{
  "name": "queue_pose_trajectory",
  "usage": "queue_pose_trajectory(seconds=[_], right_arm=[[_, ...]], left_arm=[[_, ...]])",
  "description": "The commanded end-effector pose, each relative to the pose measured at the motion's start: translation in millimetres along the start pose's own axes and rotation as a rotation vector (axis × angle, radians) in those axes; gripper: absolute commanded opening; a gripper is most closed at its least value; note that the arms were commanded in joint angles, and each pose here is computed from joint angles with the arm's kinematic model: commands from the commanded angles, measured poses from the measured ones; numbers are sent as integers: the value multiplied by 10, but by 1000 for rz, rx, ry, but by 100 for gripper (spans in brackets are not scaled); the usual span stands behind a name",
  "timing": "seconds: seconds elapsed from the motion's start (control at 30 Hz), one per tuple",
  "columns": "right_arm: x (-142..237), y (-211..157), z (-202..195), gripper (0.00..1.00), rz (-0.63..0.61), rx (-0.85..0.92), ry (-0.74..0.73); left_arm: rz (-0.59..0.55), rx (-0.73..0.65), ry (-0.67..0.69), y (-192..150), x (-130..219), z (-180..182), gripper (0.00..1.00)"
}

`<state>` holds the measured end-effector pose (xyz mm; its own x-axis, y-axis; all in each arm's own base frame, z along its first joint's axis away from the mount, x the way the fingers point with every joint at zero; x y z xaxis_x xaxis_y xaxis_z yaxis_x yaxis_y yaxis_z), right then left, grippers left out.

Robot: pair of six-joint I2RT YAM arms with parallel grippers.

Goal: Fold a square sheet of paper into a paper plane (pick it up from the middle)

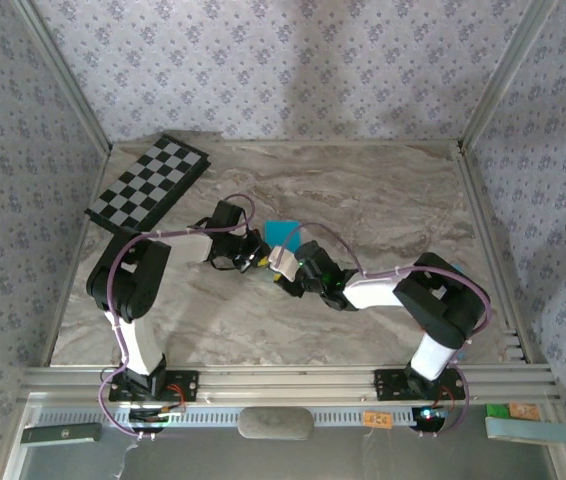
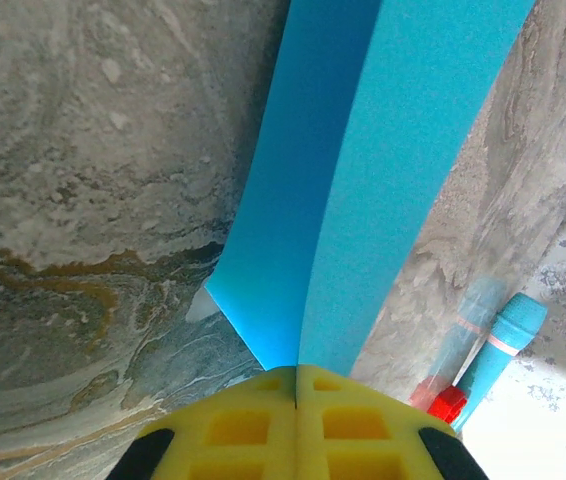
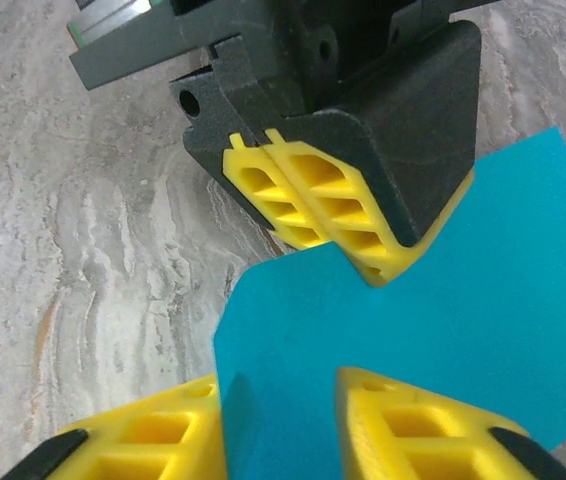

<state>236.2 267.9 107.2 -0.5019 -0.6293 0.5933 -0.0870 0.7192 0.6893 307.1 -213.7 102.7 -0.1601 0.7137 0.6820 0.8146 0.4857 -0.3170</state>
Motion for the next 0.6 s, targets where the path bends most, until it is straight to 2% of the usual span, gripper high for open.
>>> queue_pose_trajectory(seconds=[0.0, 0.07, 0.17, 0.27, 0.37, 0.47, 0.57], right_arm=[[63, 99, -48, 28, -58, -26, 17], [70, 92, -42, 25, -61, -35, 39], [90, 67, -18, 19, -63, -52, 74], [121, 39, 2, 16, -72, -72, 111], [152, 15, 20, 13, -92, -102, 161], [164, -4, 29, 10, -110, -145, 214], [150, -17, 52, 7, -120, -187, 256]], left_arm=[[15, -2, -8, -4, 31, -61, 1], [8, -5, -4, -4, 40, -59, 5], [-14, -11, 12, 26, 114, -42, 17], [-80, -12, 18, 106, 306, -7, 31], [-141, -38, -1, 154, 527, -40, 41], [-162, -92, -32, 126, 648, -159, 45], [-142, -133, -54, 97, 615, -257, 44]])
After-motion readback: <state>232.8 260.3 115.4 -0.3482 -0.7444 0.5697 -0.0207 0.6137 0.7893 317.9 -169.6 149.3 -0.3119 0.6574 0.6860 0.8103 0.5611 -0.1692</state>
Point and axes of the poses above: each hand's point on the last joint's axis, 136 mm out from that joint toward the fingers, its own x axis back along the fingers, its own z axis along the line the jaws close on, y = z × x, the point moved 9 cm from there along x, back along the fingers, and after that the axes turned 15 degrees about x, right-handed, at the moved point
